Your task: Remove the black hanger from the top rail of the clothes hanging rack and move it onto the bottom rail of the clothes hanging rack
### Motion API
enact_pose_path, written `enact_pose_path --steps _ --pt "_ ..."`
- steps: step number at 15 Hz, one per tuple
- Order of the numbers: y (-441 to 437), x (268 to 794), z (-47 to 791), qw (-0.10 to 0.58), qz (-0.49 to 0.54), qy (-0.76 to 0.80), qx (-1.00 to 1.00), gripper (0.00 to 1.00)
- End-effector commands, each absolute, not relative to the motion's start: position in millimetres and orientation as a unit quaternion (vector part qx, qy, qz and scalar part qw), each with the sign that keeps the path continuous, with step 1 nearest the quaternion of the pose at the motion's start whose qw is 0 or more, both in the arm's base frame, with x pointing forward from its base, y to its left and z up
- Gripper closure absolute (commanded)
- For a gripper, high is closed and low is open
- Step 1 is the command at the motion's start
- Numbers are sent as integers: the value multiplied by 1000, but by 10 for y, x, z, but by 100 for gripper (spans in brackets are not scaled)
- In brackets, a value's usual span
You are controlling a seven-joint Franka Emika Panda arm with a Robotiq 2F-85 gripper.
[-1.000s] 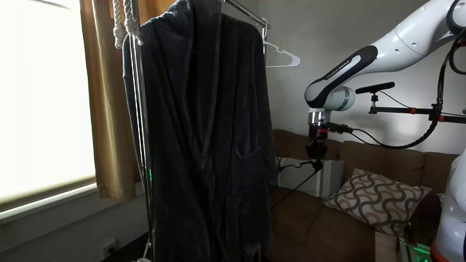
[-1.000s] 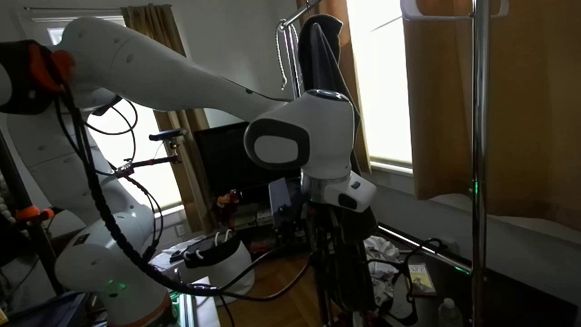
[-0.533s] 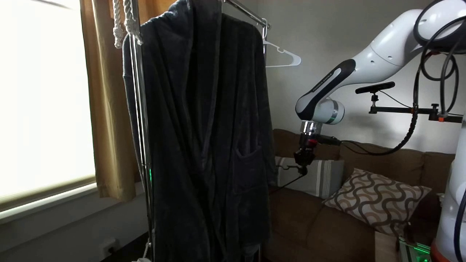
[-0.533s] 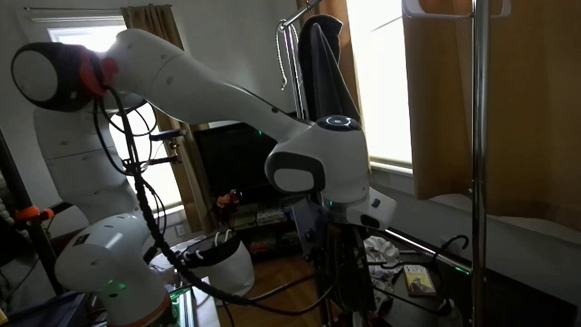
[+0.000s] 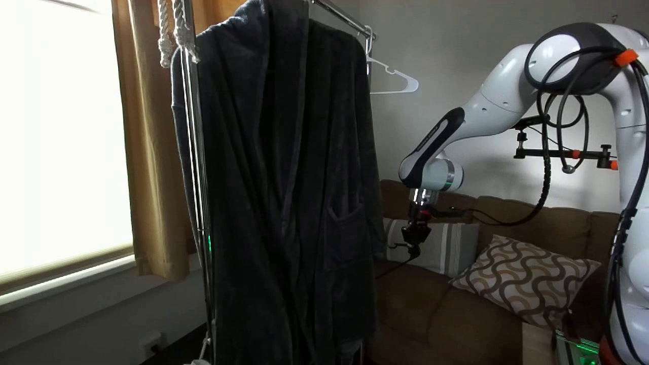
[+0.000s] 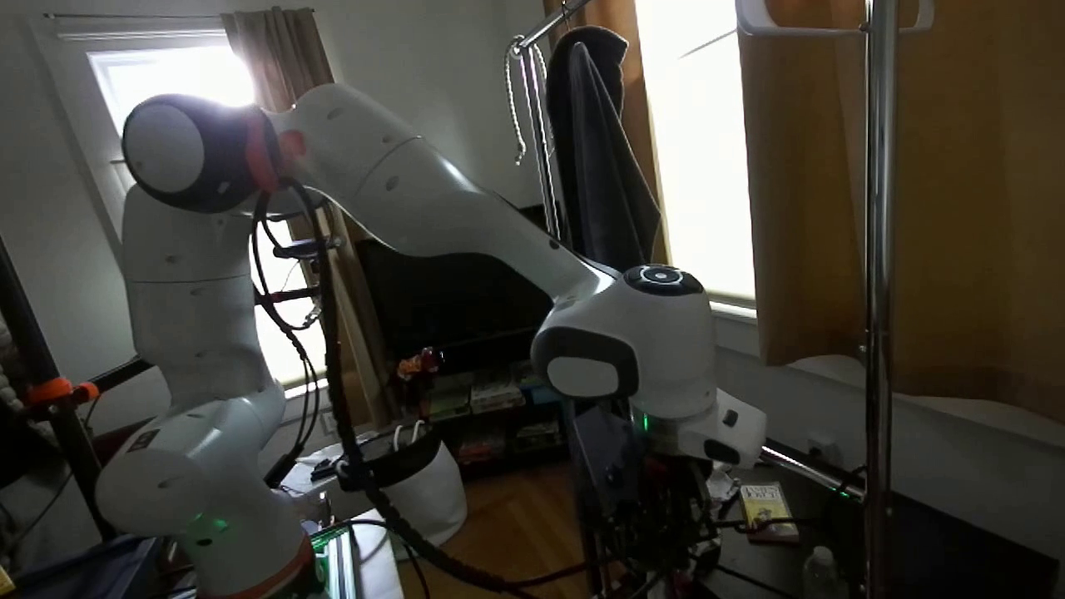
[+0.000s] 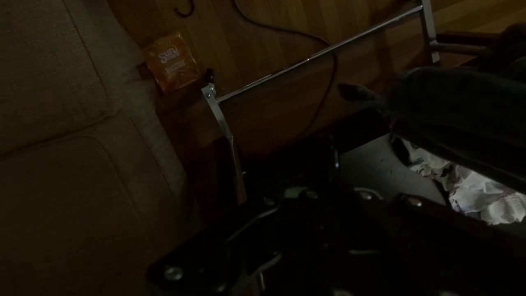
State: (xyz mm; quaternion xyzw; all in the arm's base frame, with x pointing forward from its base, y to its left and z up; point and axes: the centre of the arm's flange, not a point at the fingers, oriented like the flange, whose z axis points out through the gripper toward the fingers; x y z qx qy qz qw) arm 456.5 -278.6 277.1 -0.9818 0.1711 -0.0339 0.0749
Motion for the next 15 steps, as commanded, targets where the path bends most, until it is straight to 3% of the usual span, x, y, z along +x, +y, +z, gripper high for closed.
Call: enact_pose_path --steps 1,6,7,8,11,15 --pt "-2908 4797 2703 63 -63 166 -982 98" --pt "-2853 4963 2629 35 -38 153 -987 98" --pt "-2864 4950 2590 33 -30 155 -987 68" --pt "-2871 4922 2566 40 -23 155 -987 68" --pt "-2845 4811 2660 57 -10 145 -988 47" --pt "-2535 4238 3039 118 26 55 -991 16"
